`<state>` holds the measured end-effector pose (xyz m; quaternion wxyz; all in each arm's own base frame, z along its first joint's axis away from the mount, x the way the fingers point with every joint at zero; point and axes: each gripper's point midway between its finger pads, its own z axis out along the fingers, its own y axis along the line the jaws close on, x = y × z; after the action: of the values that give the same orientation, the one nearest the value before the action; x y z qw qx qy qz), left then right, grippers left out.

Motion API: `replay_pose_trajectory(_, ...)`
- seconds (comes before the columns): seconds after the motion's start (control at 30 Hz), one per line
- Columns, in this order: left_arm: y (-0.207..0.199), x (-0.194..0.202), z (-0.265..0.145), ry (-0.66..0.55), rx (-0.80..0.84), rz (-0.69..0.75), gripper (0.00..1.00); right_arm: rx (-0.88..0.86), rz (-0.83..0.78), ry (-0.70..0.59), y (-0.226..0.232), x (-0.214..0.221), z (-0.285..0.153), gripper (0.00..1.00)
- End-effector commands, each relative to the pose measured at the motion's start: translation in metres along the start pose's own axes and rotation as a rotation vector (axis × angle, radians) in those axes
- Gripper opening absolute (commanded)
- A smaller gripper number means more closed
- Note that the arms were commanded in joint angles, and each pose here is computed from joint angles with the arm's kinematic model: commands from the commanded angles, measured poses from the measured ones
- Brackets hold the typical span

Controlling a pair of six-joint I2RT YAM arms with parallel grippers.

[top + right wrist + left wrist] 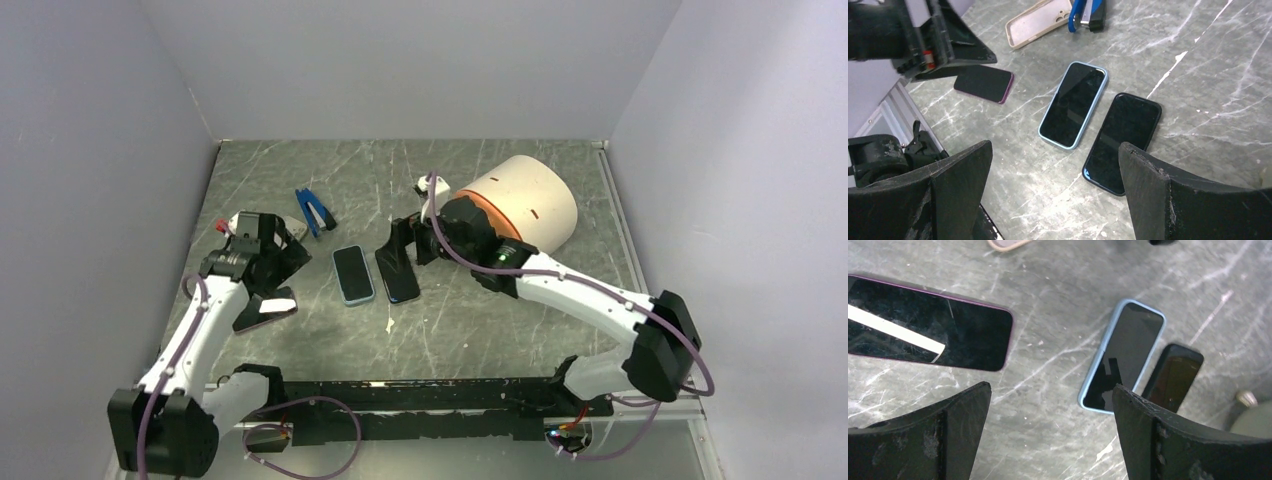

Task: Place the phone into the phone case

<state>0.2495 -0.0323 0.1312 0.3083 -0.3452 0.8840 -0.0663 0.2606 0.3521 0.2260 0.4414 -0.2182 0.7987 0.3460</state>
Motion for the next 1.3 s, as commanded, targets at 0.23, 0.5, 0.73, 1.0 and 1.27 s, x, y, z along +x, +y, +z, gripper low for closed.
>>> replay_pose_trajectory(0.23,0.037,-0.03,0.029,-0.065,-0.295,-0.285,0.89,0.012,0.023,-0.242,0.002,-0.042,-0.047,0.99)
replay_pose_trajectory(0.5,0.015,-0.087,0.056,-0.149,-0.201,-0.177,0.65,-0.028,-0.014,-0.242,0.005,-0.031,-0.062,0.99)
replay_pose_trajectory(0.73,0.017,-0.109,0.095,-0.039,-0.186,-0.119,0.69,-0.005,-0.051,-0.311,0.001,-0.042,-0.082,0.99)
replay_pose_trajectory(1.0,0.09,-0.088,0.091,0.019,-0.555,-0.504,0.69,-0.001,-0.052,-0.331,-0.002,-0.041,-0.09,0.99)
replay_pose_trajectory(1.27,0.112,-0.07,0.041,-0.02,-0.666,-0.78,0.93,0.007,-0.042,-0.328,-0.004,-0.037,-0.09,0.99)
